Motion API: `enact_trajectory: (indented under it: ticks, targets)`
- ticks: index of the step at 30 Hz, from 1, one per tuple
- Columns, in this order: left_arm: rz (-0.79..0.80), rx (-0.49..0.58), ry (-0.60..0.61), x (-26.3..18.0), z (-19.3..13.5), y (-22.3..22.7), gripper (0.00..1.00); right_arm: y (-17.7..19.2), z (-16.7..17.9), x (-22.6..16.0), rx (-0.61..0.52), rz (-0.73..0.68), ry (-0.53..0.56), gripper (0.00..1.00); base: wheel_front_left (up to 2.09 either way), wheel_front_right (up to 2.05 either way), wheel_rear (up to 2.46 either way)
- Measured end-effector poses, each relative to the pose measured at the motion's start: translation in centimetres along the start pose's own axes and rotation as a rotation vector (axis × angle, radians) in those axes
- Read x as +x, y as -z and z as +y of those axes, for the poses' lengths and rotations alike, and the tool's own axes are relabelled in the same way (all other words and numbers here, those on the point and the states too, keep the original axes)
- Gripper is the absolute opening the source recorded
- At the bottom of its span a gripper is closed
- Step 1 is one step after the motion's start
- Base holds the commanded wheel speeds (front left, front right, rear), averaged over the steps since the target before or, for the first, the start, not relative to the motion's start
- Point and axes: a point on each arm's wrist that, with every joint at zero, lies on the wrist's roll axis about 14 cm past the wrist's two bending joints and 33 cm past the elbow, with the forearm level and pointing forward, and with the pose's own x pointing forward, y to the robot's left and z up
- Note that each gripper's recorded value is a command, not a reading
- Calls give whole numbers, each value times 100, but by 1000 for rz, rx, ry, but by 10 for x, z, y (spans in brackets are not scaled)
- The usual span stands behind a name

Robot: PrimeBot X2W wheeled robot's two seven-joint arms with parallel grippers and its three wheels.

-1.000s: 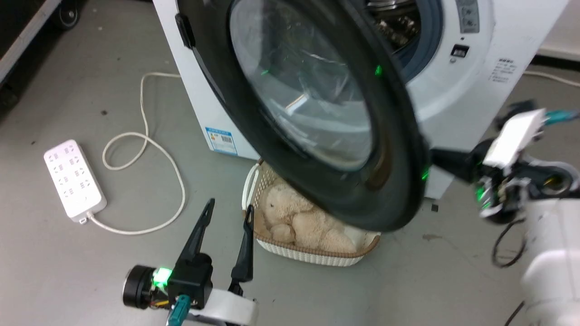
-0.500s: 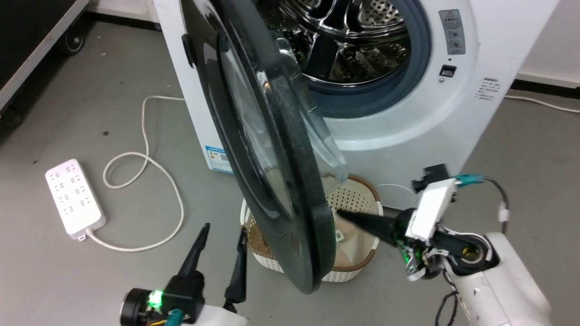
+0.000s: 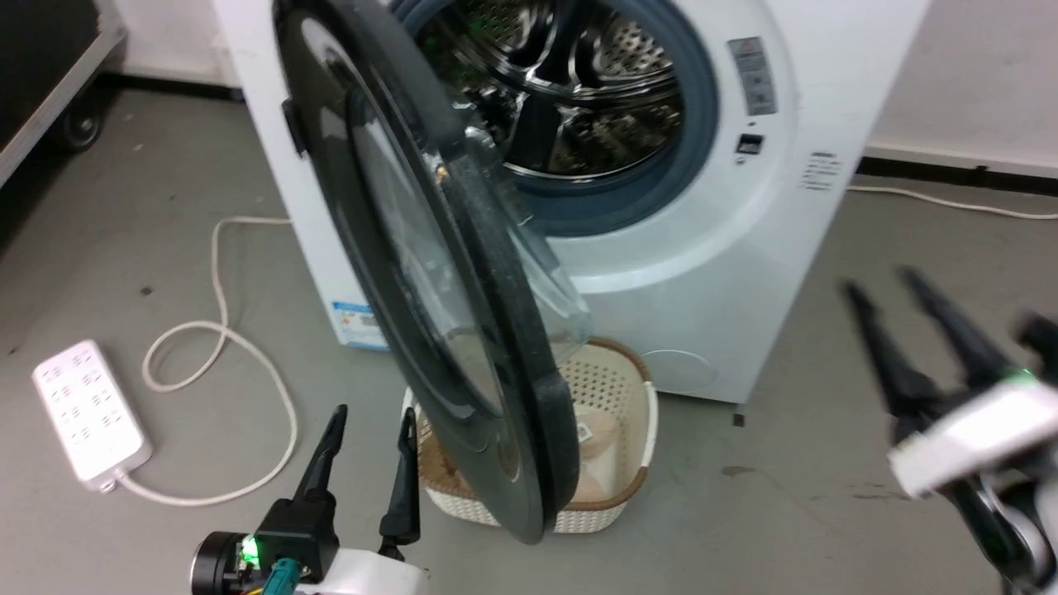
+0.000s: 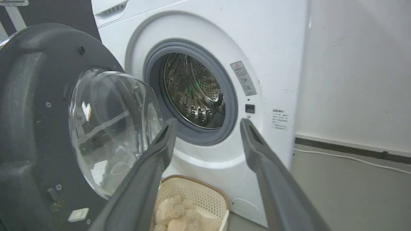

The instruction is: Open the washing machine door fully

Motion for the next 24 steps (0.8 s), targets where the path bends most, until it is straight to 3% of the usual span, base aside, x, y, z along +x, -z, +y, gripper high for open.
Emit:
enact_trajectory:
  ticks: [3,11,17,24]
  targets:
    - [-9,-2,10,1,-3,-3,100,-9,-23,-29,-126,-96,99,100,0,0,0]
    - [12,2,30,-4,-8,4,100,4,-25,-86,-211,-139,265,100,0,0,0]
    - [11,22,43,-7,-10,4,100,26,-15,-105,-268,-79,287,100,0,0,0]
    - [-12,27,39,-5,-10,-3,100,31,-9,-104,-252,-80,289,100,0,0,0]
